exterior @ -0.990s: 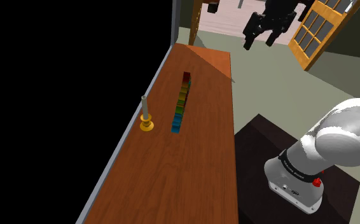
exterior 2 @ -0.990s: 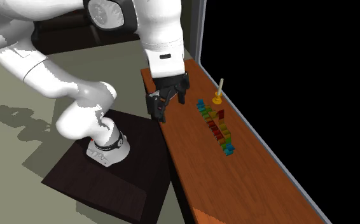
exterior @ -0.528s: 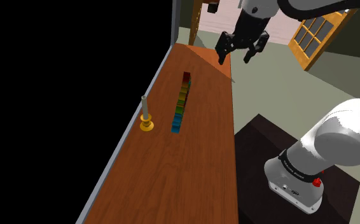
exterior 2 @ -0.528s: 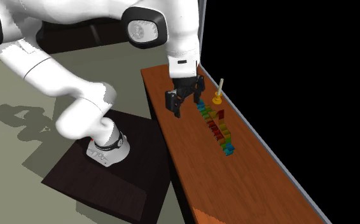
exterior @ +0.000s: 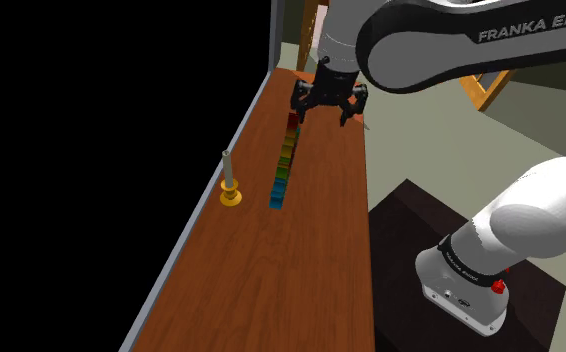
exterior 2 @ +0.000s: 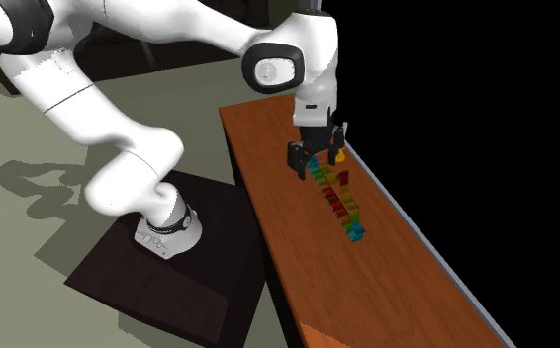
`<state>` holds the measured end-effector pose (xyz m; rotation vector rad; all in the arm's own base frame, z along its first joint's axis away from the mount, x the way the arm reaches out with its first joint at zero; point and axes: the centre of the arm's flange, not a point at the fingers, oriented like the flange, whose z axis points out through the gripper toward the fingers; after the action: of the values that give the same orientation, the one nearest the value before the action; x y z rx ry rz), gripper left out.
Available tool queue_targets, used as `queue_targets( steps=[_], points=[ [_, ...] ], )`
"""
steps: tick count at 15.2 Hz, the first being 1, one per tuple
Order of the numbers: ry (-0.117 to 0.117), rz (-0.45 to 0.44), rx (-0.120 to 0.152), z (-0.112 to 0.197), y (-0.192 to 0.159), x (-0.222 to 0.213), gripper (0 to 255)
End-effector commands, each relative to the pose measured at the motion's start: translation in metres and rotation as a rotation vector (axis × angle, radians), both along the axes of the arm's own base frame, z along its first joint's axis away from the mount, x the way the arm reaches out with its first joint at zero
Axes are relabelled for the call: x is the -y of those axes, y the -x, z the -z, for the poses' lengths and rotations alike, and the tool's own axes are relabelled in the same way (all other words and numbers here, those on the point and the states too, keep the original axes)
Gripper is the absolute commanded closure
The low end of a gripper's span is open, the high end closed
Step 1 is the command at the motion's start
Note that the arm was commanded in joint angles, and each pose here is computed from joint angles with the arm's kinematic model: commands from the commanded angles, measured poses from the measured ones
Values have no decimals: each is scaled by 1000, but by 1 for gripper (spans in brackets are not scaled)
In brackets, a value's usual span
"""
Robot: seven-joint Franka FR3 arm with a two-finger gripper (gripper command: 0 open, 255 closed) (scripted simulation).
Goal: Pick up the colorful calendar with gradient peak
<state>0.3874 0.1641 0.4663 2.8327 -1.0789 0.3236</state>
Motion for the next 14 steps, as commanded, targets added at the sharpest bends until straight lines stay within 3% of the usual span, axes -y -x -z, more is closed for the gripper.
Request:
queue_targets(
  steps=[1,6,14],
  points=[
    [2,58,17,16,-12,-16,0],
    [12,173,50,50,-48,-51,0],
    [12,173,50,90,-48,-51,0]
  ],
)
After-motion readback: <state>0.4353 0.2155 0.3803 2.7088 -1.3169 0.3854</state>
